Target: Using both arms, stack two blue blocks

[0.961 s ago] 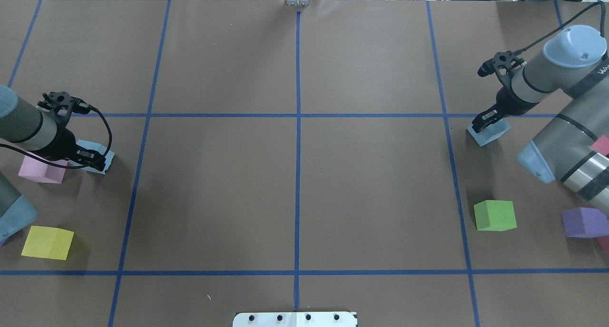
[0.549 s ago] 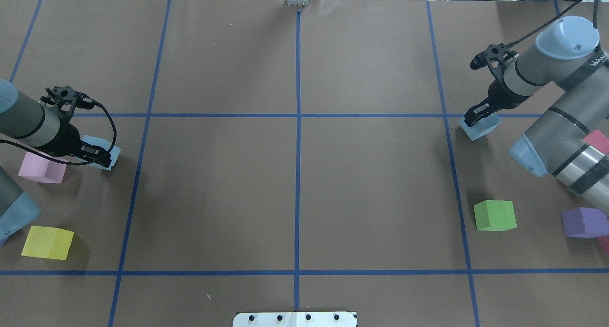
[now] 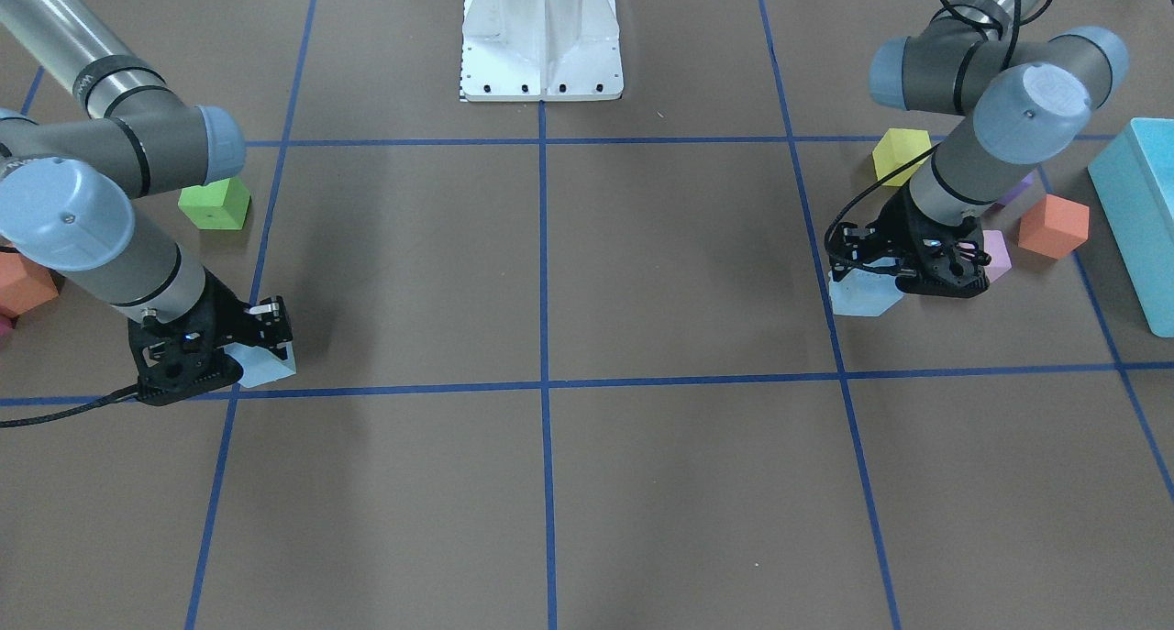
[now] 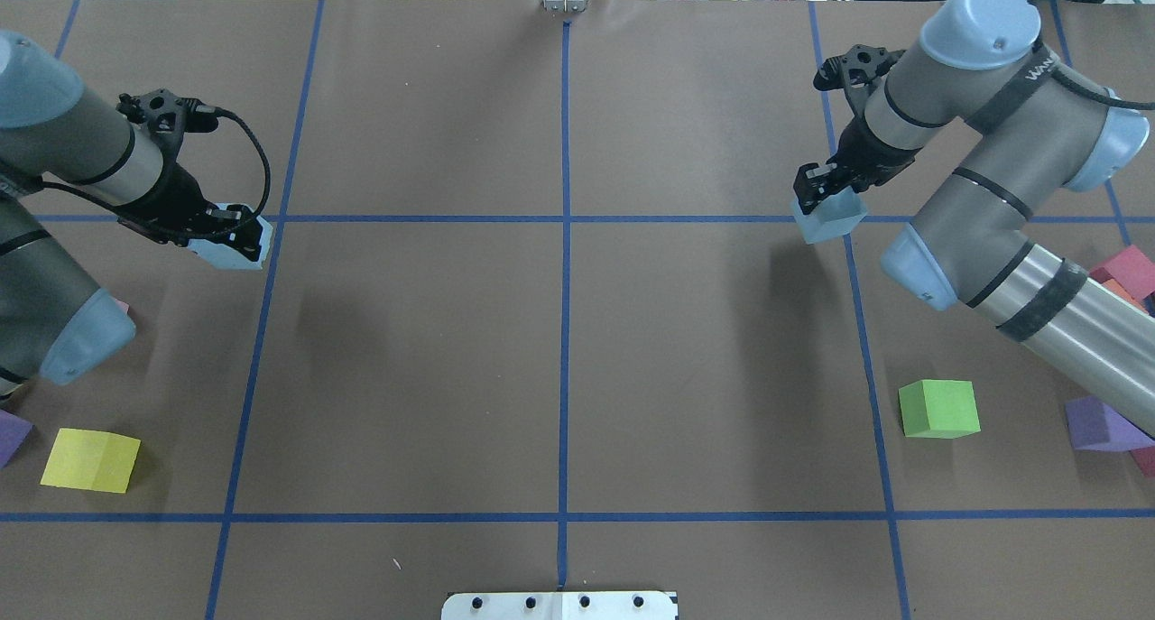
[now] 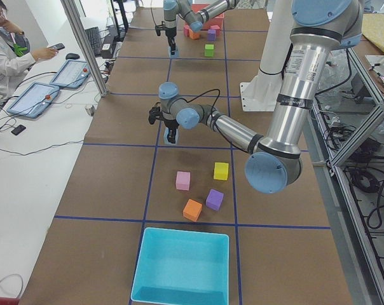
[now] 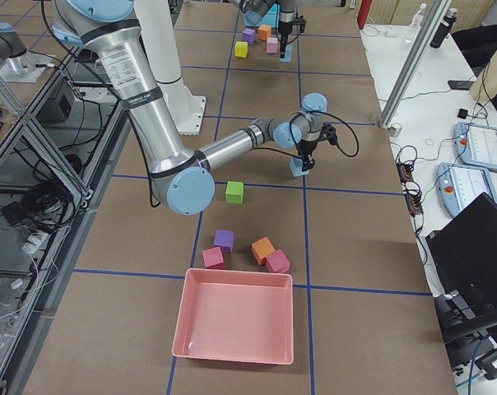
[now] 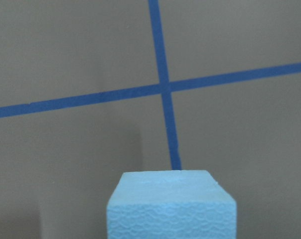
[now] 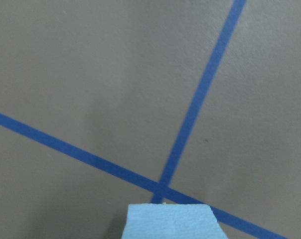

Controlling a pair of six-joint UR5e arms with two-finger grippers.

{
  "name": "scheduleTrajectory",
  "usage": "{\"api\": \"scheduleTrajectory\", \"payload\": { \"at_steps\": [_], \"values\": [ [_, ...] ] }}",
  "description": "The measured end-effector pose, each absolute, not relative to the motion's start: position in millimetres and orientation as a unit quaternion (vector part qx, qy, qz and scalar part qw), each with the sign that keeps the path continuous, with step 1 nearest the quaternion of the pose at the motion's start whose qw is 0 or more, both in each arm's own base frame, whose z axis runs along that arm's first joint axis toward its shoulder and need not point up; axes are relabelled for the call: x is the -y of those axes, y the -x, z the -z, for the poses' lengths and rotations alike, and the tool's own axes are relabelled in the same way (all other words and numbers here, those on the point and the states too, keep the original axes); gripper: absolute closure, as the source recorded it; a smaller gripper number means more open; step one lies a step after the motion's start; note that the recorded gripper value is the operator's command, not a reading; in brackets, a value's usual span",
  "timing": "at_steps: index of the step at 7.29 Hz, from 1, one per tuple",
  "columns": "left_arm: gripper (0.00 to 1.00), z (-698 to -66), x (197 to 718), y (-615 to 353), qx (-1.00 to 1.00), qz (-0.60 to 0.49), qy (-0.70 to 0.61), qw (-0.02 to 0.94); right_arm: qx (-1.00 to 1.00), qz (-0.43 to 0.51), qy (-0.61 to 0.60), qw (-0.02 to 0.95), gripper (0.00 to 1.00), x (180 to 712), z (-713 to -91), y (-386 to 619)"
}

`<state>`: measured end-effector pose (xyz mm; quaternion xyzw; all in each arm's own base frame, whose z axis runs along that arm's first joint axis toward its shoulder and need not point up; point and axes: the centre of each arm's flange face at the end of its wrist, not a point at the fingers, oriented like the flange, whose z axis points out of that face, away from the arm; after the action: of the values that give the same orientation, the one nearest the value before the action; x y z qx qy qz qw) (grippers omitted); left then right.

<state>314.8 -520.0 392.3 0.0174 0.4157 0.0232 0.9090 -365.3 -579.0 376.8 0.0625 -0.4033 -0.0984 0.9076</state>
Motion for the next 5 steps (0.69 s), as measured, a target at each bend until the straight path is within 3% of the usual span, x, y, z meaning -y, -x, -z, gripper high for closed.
{"api": "scheduleTrajectory", "payload": {
  "at_steps": [5],
  "values": [
    [0.35, -302.9, 549.5, -341.7, -0.409, 0.068, 0.034, 0.91, 0.432, -0.014, -0.033, 0.901, 0.43, 534.6, -252.1, 496.1]
  ]
}}
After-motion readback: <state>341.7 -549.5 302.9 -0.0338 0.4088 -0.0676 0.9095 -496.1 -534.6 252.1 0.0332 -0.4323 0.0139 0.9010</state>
